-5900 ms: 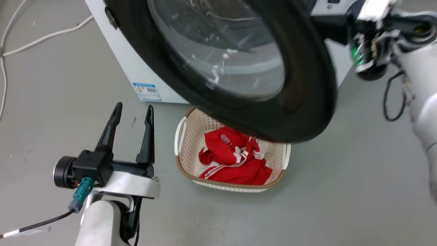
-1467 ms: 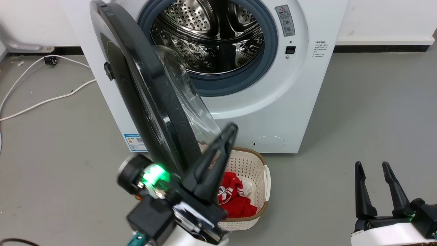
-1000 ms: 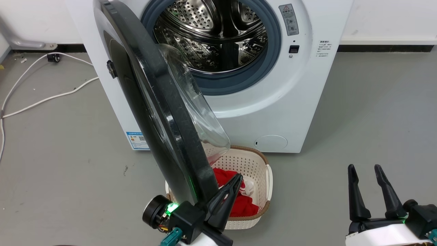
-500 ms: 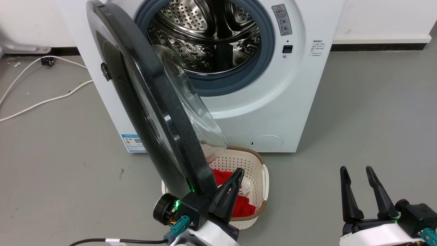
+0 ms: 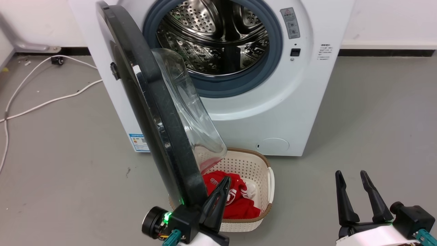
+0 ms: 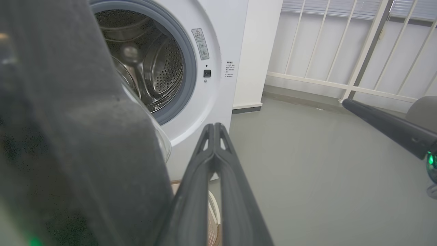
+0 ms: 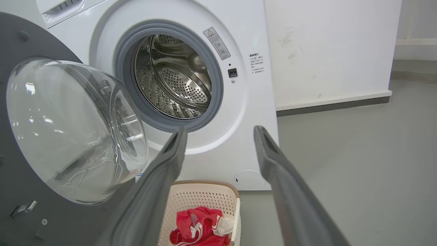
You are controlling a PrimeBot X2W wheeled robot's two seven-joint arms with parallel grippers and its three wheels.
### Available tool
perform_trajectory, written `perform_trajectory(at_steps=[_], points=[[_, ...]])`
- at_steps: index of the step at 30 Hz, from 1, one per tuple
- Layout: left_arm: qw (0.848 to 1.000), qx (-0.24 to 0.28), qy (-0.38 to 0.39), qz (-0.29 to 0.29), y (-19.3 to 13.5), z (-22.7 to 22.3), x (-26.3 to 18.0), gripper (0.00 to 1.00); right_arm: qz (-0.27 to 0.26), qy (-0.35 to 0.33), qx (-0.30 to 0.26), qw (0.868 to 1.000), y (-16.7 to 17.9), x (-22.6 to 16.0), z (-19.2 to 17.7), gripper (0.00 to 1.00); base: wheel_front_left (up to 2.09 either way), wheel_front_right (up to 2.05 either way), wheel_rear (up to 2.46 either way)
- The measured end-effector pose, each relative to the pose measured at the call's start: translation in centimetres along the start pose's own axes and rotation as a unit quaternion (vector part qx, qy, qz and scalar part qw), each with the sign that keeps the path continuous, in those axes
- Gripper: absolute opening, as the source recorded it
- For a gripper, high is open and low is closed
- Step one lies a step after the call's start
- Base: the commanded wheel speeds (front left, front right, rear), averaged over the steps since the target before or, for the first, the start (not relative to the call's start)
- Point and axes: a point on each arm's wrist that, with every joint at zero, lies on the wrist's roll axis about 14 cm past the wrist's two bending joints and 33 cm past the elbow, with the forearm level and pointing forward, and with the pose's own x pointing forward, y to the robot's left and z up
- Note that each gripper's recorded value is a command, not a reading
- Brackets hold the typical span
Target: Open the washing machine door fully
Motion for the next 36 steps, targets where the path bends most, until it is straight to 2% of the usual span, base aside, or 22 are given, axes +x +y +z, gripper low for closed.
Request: perform_trajectory(at_steps=[15,20,28,36], points=[[0.995,-0.001,0.023,0.093,3.6,-0.4,-5.3,0.00,0.062,0.028,0.008,0.998,3.8,1.8,-2.0,1.00,0.00,0.00,0.00],[0.990,0.004,0.028,0.141,5.5,-0.3,-7.5,0.00,0.095,0.039,0.010,0.995,5.9,2.8,-2.9,1.00,0.00,0.00,0.00],[0.971,0.034,0.011,0.235,9.9,1.4,-11.1,0.00,0.149,0.058,0.017,0.987,9.5,4.1,-4.3,1.00,0.00,0.00,0.00],[0.943,0.065,0.002,0.328,15.2,3.0,-14.9,0.00,0.182,0.069,0.024,0.981,11.9,4.9,-5.3,1.00,0.00,0.00,0.00]])
